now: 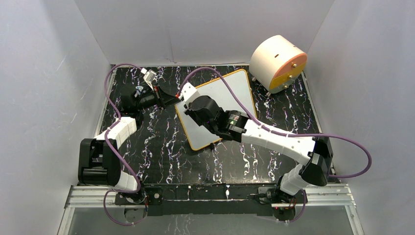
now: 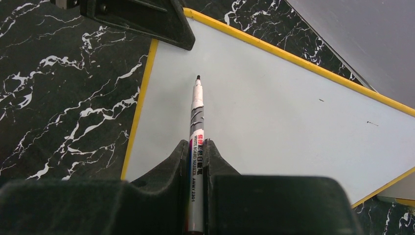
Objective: Write a sentence on the whiteboard
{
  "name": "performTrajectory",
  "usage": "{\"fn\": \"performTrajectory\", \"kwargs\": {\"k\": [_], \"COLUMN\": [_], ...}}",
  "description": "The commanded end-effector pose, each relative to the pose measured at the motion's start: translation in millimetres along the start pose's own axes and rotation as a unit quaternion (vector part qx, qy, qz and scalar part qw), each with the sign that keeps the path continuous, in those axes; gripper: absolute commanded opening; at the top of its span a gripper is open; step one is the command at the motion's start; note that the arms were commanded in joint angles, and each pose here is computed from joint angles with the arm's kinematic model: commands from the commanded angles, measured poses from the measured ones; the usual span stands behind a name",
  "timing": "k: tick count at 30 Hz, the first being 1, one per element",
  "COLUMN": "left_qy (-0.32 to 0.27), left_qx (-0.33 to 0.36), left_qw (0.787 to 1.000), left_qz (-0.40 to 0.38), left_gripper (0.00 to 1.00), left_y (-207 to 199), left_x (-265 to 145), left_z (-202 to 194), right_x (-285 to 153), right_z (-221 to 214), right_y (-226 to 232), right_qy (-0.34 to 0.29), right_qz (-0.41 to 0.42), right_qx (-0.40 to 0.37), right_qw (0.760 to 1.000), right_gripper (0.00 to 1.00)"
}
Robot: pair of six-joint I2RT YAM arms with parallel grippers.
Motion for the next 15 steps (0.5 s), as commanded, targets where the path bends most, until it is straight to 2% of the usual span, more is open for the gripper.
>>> {"fn": "performTrajectory", "kwargs": {"k": [1,15], "left_qy": [0.043,0.047], "left_qx": [-0.033,-0.034], "left_qw": [0.999,0.998], "left_qz": [-0.009,-0.010], "left_gripper": [0.00,0.00], "left_y": [2.7,2.6], "left_x": [5.9,8.2], "left_z": [-18.5,-20.5], "right_x": [-2.2,1.2], "right_z": [22.7,30.0], "right_y": [-7.6,-7.8], "right_qy": [-0.028,-0.040], "right_qz": [-0.018,-0.021], "right_qx": [0.018,0.025], "right_qw": [0.999,0.999], "right_gripper": [0.00,0.00]}}
Point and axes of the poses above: each gripper's point midway between its finger pads, its own x axis out along the fingers, its own y axis along the line the jaws close on, z = x × y, the point moved 7 cm from there along -x, back along the fingers, and after that the axes turned 13 degrees about -x, right-handed, at the moved point
